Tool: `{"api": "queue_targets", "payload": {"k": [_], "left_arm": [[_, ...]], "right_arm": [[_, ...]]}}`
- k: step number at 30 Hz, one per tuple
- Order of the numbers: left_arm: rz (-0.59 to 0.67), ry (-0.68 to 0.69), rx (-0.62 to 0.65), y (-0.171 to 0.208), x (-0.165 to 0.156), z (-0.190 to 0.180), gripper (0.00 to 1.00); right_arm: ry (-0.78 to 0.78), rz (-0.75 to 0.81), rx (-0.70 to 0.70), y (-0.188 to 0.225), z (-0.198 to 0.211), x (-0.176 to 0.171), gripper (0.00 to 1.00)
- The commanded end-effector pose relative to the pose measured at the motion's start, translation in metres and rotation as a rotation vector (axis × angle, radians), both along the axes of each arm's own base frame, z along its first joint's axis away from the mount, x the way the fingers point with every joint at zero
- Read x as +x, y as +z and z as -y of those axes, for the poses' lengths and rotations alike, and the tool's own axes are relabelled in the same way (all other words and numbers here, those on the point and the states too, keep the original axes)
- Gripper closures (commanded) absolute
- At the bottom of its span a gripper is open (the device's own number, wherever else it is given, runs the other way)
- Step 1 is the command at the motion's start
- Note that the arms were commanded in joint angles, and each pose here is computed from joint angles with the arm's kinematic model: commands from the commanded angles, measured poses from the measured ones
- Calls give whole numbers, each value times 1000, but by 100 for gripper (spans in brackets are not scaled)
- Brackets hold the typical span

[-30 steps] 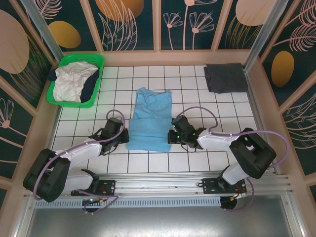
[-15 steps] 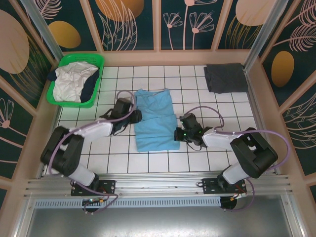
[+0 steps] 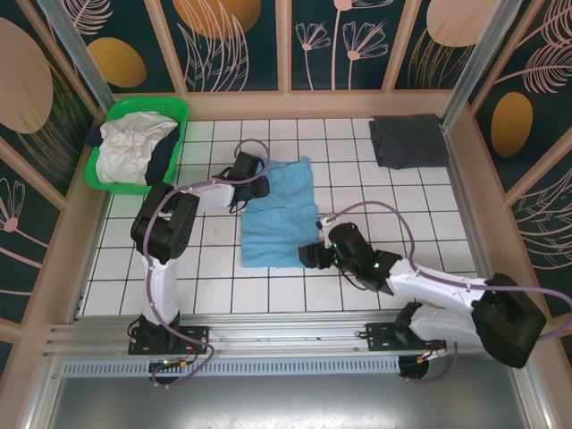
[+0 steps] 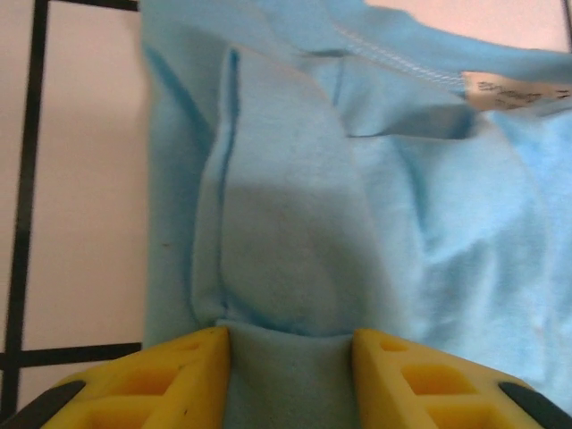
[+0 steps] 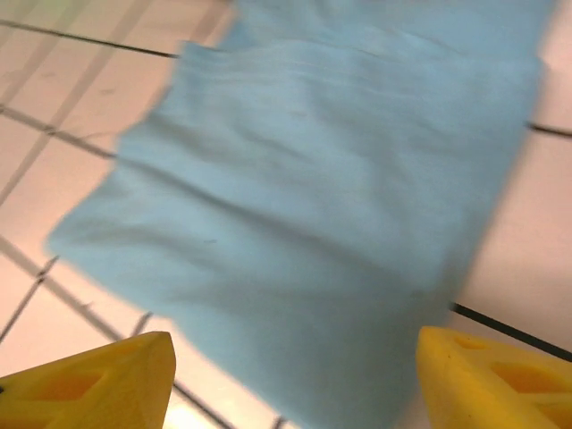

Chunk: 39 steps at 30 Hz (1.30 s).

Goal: Fold and stack the t-shirts

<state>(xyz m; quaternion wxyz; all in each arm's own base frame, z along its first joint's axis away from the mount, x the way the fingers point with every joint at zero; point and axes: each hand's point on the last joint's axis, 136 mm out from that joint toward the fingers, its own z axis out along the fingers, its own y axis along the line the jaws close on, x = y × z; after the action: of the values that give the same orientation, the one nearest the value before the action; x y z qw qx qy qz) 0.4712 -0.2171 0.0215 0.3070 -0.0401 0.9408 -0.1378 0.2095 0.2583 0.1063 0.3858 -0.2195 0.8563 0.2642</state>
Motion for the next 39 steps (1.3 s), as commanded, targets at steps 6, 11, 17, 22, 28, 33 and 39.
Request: {"api": "queue_targets", "payload": {"k": [6,11,17,22,28,33,39], "left_arm": [[-75,-6,-5,-25,-5,-5,55],[-65,-16,-16,-21,-4,-3,51],[12,-17,-34,15,-4,-10,43],[147,-23,-52,67,-18,-20,38],[255,-12,-62,106,-43,-38,34],[291,9,-32,115,-59,-54,30],[345,-27,-37,127,-55,-50,28]], "right_arm": [[414,560,-249,6,-53,-25,25],[526,684,-401,-14,-66,-17,28],[568,653,-540,-51,-66,-2,36],[537,625,-618,-65,-58,9,43],[560,601,-675,-80,-56,15,67],[612,530,-696,-83,-60,9,85],[661,432,-585,-50,-71,-13,97]]}}
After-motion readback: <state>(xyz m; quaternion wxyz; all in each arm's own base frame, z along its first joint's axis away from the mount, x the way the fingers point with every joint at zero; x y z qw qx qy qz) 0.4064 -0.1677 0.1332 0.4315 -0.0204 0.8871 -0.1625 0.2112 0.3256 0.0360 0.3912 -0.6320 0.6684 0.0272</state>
